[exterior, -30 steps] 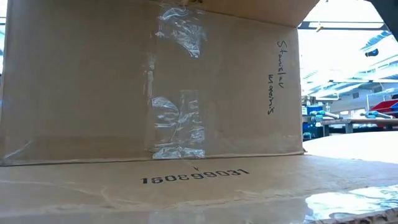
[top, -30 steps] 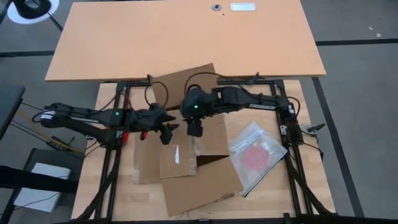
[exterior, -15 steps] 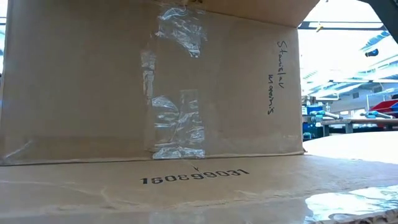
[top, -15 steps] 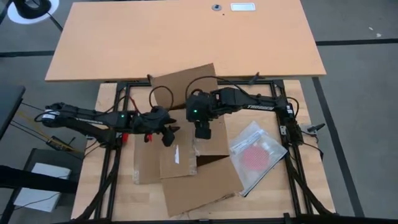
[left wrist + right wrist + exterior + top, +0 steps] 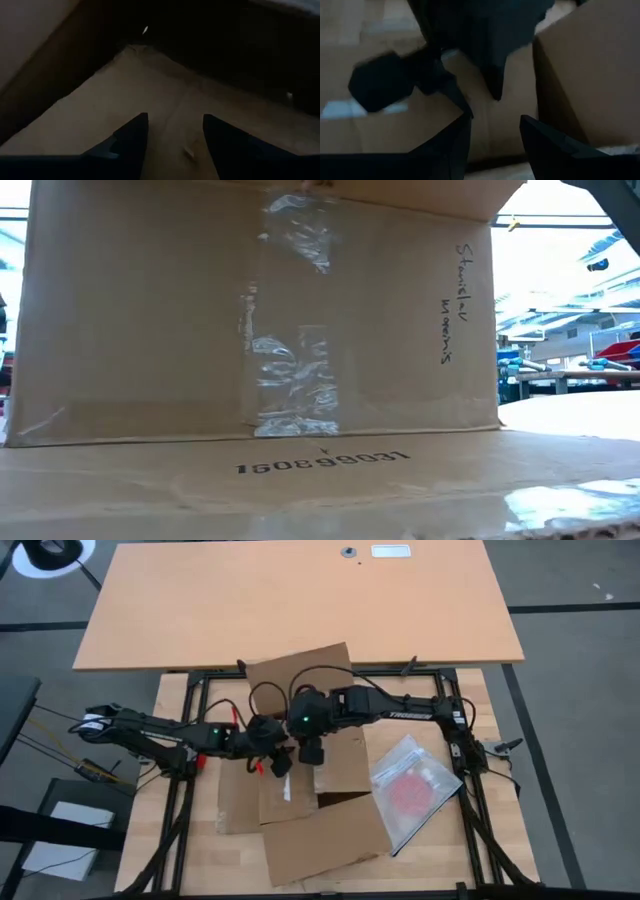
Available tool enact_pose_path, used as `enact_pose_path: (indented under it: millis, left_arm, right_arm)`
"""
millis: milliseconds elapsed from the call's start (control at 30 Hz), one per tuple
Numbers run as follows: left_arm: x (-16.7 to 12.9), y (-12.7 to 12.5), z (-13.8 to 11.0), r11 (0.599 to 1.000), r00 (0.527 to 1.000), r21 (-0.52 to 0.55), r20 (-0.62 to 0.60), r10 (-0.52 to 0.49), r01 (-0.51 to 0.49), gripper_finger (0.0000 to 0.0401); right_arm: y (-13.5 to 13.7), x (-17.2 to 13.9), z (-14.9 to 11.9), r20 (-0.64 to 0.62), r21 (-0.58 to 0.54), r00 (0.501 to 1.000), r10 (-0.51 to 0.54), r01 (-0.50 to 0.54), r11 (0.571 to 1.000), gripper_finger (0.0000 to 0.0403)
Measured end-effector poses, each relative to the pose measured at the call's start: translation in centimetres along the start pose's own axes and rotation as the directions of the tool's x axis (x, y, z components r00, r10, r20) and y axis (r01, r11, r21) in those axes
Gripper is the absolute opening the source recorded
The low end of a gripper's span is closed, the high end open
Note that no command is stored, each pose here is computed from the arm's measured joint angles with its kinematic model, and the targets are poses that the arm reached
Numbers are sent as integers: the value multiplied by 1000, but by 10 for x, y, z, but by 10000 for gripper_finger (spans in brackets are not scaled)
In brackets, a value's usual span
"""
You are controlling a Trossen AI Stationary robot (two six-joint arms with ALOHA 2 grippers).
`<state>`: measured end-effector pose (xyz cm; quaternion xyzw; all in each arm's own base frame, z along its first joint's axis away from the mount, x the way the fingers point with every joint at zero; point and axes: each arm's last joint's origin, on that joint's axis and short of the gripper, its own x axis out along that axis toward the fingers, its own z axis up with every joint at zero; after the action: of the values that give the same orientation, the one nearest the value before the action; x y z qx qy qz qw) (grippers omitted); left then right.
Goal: Unpack boxes
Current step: Break down the cardboard box until it is fully flat using the red cutter
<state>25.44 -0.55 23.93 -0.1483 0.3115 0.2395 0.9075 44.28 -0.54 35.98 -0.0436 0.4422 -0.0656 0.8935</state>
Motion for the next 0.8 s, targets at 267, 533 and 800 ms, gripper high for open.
enact_pose_path:
  millis: [267, 533, 800]
  left_arm:
    - [4, -1, -1, 1000, 1000, -11, -8, 11, -11, 203]
    - [4, -2, -1, 1000, 1000, -10, -11, -3, 3, 203]
    - [4, -1, -2, 1000, 1000, -6, -15, 3, -3, 203]
  right_arm:
    - [2, 27, -18, -206, -95, 979, 3, -23, 995, 168]
    - [5, 5, -35, -373, -138, 928, 9, -65, 988, 167]
    - [-4, -62, -41, -323, -219, 933, -160, 91, 972, 167]
